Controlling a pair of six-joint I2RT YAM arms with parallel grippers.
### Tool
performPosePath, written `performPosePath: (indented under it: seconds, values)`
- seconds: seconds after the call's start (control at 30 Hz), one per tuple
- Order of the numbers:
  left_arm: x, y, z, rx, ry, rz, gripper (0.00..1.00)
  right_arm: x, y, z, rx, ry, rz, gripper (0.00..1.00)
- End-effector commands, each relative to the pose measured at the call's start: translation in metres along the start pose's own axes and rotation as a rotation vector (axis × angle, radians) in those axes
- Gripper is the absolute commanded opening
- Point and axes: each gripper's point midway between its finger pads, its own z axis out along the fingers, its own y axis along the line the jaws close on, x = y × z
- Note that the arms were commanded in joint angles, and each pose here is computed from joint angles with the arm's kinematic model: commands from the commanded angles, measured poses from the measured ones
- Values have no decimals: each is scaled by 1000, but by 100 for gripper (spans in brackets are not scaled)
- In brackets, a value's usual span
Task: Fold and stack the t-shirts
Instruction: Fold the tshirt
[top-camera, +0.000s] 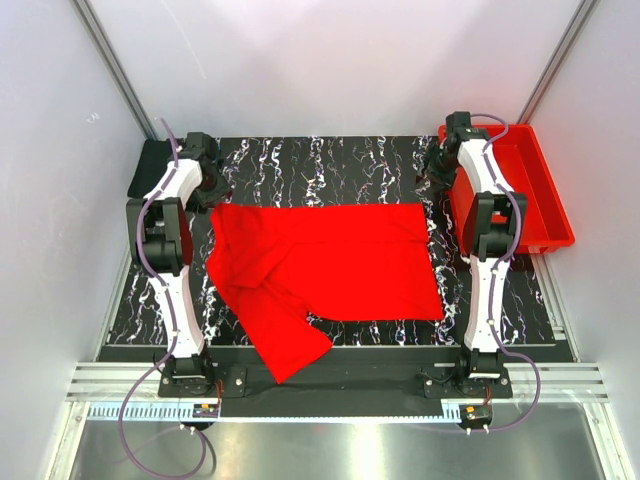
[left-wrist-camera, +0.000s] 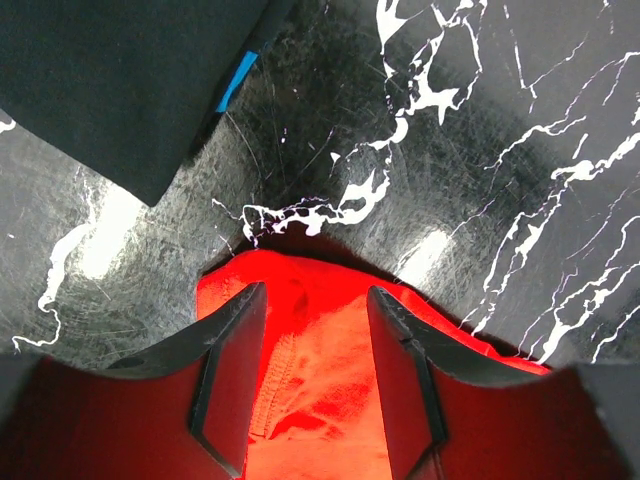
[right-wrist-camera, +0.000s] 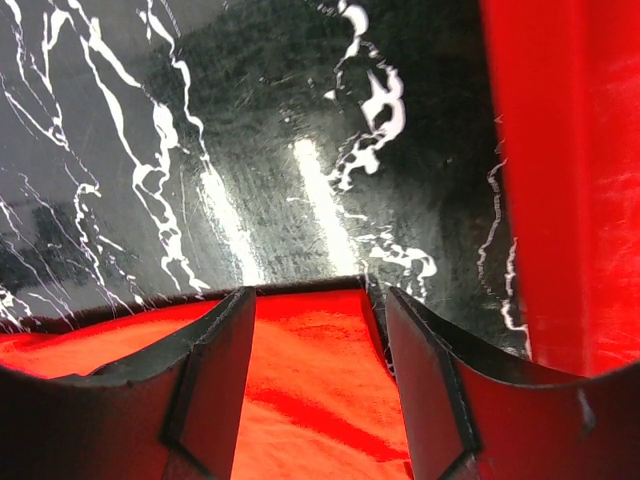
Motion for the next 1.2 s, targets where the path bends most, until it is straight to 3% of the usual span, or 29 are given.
performPosePath:
  seconds: [0.0,0.23,0.47,0.57,0.63,0.67,0.7,0.77,0.8,0.9,1.0,1.17]
  values:
    - [-10,-4,3,20,-27,7,50,11,11,9,4,20,-47,62]
    - [-5,0,13,-5,-10,21,46,25,14,18,22,59,-74,62]
    - [9,7,22,-14,15,26,49,37,7,18,65,60,-105,62]
    - [10,10,27,-30,18,33,44,44,4,20,82,78,-110,60]
    - [6,10,27,-34,11,45,34,47,4,23,84,87,-109,58]
    - [5,10,27,-39,7,46,29,45,5,23,81,79,-108,54]
    - [4,11,27,-44,2,55,16,46,6,24,79,80,-108,50]
    - [-3,10,26,-56,-13,61,4,42,8,24,74,65,-94,42]
    - [-8,11,25,-60,-20,65,0,41,9,24,73,62,-95,30]
    - [-22,9,18,-73,-54,74,0,32,11,22,78,35,-85,11]
    - [-38,7,6,-84,-99,78,0,21,10,21,96,-5,-84,0]
    - [-60,2,-5,-87,-153,94,0,2,14,19,100,-80,-92,0]
